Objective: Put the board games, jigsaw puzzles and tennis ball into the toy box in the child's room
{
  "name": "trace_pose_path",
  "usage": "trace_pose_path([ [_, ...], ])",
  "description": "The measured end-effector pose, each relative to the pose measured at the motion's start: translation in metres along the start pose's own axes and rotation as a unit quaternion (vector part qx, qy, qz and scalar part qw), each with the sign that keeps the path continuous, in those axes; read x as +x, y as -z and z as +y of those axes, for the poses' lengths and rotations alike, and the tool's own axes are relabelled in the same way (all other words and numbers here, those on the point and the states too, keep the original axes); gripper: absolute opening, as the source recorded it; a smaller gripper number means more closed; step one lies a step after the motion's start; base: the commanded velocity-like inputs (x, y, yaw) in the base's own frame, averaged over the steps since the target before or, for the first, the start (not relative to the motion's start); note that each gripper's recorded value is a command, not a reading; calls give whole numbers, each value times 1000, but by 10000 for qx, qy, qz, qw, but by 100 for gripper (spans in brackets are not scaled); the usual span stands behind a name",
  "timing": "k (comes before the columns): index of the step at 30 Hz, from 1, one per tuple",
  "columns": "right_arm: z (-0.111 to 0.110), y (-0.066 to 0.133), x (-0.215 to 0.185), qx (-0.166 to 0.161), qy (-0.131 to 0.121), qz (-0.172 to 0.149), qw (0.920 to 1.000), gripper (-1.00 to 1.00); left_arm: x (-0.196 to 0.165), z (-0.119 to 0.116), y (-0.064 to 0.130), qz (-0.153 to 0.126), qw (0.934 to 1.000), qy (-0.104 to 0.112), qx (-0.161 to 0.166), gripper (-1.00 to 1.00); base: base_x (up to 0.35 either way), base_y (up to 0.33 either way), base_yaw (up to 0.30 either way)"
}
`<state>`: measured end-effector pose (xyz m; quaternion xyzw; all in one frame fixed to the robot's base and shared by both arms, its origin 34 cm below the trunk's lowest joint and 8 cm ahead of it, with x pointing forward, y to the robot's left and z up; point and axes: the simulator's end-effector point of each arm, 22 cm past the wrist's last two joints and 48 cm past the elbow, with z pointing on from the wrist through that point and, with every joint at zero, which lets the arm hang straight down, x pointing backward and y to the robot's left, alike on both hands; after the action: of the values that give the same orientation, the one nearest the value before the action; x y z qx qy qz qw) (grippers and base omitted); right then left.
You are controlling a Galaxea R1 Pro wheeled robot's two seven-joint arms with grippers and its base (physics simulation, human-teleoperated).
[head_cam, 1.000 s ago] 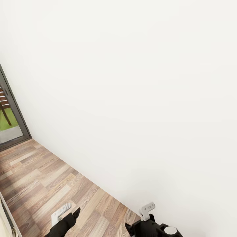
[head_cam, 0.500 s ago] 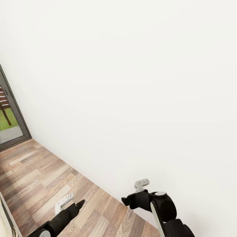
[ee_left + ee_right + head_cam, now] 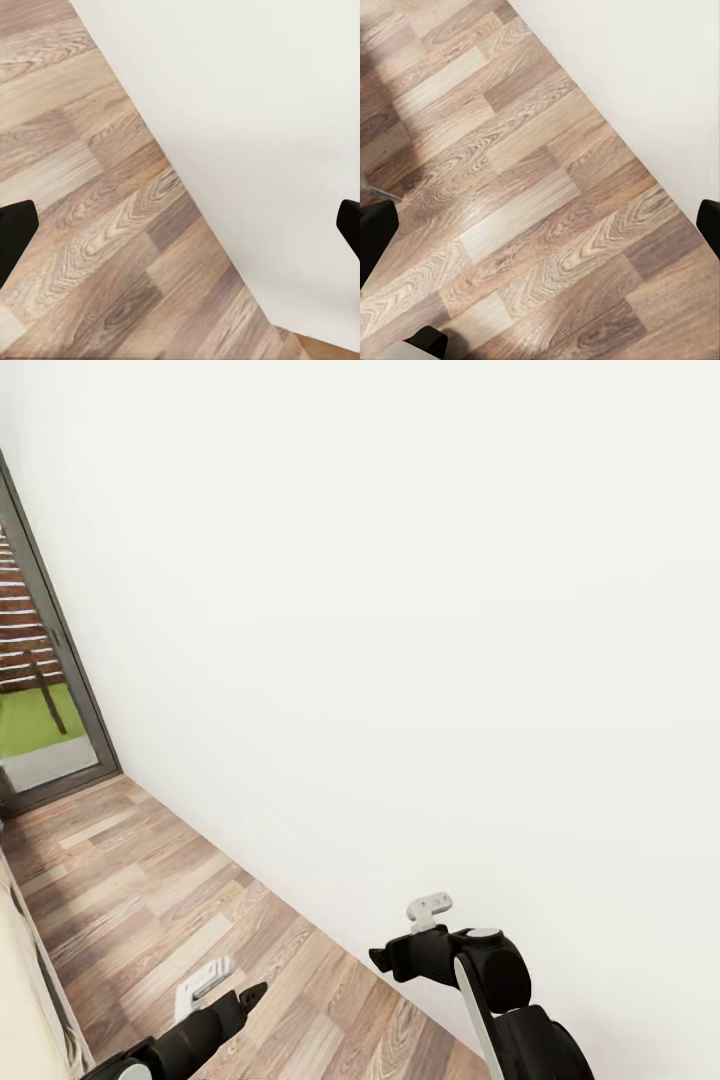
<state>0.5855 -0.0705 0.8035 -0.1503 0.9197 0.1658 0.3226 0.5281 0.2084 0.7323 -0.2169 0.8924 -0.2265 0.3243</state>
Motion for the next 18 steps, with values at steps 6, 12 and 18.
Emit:
trace_pose_path([
  [6, -1, 1, -1, 13, 7, -11, 10000, 100, 3, -8, 1, 48, 9999, -60, 79, 100, 0, 0, 265],
  [12, -2, 1, -1, 19, 10, -11, 10000, 100, 2, -12, 1, 21, 9999, -81, 123, 100, 0, 0, 258],
  [18, -2, 1, -2, 20, 24, -46, 10000, 100, 2, -14, 1, 14, 9999, -89, 146, 100, 0, 0, 129],
])
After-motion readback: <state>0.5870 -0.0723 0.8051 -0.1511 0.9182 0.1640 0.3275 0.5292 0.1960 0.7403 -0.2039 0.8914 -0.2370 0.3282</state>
